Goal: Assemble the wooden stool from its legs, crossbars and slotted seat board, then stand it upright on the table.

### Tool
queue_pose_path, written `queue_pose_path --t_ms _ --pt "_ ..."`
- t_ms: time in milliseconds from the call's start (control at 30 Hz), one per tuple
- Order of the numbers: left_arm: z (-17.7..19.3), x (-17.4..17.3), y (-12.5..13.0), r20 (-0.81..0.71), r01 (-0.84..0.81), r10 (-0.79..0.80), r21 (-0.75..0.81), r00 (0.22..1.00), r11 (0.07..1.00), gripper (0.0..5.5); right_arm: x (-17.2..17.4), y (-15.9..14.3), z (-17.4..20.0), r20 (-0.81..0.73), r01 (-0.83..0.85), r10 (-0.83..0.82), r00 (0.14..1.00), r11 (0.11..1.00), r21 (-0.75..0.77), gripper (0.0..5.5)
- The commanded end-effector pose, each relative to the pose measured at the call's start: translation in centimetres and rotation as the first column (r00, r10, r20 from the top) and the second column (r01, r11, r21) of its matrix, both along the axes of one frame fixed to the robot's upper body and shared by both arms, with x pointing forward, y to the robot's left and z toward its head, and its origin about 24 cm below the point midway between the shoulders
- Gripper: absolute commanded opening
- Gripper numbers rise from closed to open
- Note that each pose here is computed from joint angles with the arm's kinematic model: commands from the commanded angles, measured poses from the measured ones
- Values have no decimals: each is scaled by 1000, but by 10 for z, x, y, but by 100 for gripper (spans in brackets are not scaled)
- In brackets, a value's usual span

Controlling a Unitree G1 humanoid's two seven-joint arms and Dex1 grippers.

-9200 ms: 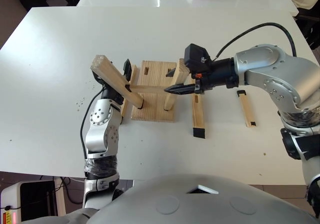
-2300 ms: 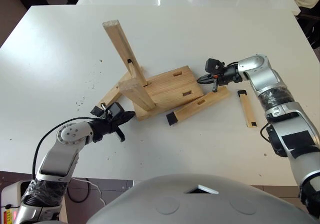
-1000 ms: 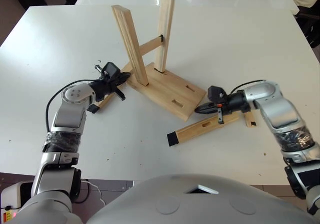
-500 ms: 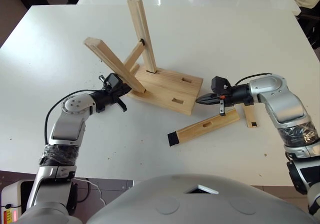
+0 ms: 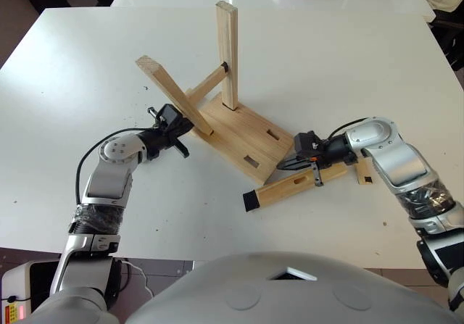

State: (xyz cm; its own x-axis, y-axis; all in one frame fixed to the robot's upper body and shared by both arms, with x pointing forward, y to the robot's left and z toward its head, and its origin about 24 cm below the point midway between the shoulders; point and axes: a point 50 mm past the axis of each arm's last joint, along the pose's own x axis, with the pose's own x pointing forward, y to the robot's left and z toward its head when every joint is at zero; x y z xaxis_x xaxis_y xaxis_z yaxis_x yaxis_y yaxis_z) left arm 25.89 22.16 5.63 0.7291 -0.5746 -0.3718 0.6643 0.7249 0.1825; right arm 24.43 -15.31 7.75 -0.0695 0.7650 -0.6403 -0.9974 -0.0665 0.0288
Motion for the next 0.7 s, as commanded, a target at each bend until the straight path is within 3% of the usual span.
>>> queue_pose_path --t_ms 33,167,267,400,567,700 --pt "0 -9 7 -7 -4 4 27 1000 1000 3 13 -17 8 68 -44 53 996 992 -116 0" --pt "8 -10 18 14 -57 56 31 998 998 3 23 -19 18 104 -14 23 994 997 -81 0" --pt "21 -31 35 0 -112 112 -44 994 993 3 55 -17 25 223 180 -177 959 984 4 0" --pt "21 -76 21 -140 87 -97 -77 985 993 3 81 -20 5 277 394 -394 876 917 61 0" --pt "3 -81 -1 -230 174 -186 -70 955 982 3 75 -7 -26 207 372 -367 907 928 15 0" --pt "-24 -55 -28 -220 128 -124 2 967 992 3 63 5 -22 120 235 -236 964 972 19 0"
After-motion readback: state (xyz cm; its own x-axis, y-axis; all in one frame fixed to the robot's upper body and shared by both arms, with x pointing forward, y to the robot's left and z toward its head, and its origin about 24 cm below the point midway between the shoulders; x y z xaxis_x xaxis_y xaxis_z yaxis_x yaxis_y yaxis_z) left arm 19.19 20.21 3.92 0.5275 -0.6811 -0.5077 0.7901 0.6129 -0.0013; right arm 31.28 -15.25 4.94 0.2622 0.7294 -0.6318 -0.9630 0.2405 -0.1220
